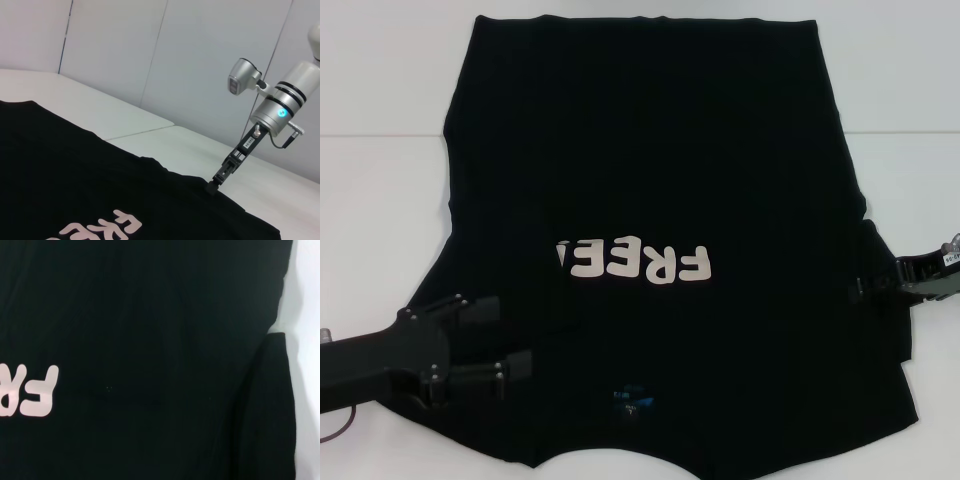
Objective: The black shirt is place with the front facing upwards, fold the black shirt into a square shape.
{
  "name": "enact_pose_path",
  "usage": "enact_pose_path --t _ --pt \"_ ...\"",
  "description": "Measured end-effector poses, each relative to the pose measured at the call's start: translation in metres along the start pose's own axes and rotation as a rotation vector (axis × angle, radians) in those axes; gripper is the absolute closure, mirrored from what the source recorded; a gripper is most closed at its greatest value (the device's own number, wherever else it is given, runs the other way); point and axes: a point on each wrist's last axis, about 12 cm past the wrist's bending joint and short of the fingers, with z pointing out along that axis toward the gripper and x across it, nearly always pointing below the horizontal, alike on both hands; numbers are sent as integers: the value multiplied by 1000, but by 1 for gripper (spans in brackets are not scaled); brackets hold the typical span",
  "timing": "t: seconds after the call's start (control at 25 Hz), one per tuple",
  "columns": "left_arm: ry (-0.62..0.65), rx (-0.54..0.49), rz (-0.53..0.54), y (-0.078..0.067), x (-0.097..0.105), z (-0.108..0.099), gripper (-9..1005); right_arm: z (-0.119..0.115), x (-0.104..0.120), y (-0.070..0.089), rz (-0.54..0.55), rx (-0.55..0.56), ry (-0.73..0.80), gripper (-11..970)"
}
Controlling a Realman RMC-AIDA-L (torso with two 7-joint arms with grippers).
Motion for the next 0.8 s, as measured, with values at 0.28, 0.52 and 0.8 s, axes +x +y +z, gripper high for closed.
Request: enact_pose_path --t 0.28,0.52,0.8 --pt "3 -5 -1 1 0 0 46 -2 -2 1 -8 6 -5 90" --pt "5 -6 -5 1 0 0 46 0 -4 3 -35 32 9 203" --pt "6 -8 -8 1 0 1 46 0 -5 4 -37 33 9 425"
